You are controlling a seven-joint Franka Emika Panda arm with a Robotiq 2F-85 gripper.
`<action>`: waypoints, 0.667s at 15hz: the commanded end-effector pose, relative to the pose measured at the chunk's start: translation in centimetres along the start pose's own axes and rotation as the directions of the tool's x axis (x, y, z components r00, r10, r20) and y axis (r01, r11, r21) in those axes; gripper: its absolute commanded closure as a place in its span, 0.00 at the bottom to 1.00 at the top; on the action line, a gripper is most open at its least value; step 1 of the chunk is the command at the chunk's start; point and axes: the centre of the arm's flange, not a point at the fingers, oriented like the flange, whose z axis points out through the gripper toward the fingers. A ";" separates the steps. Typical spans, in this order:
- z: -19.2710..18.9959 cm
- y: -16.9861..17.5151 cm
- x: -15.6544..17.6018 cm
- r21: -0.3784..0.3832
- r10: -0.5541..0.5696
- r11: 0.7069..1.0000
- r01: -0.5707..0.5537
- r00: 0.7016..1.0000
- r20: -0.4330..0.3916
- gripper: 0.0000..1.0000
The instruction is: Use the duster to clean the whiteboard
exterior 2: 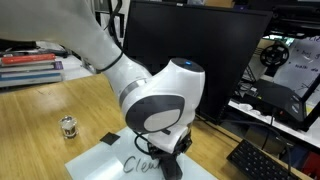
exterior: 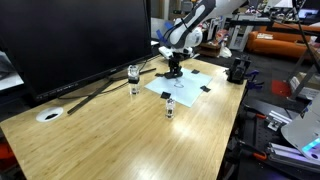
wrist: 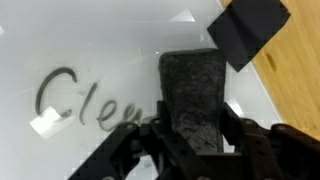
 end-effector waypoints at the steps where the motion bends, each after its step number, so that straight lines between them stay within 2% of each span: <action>1: 1.2 3.0 0.7 -0.029 -0.004 1.000 0.004 1.000 -0.002 0.72; 10: 3.2 6.6 -2.5 -0.098 -0.091 0.991 0.094 0.995 0.033 0.72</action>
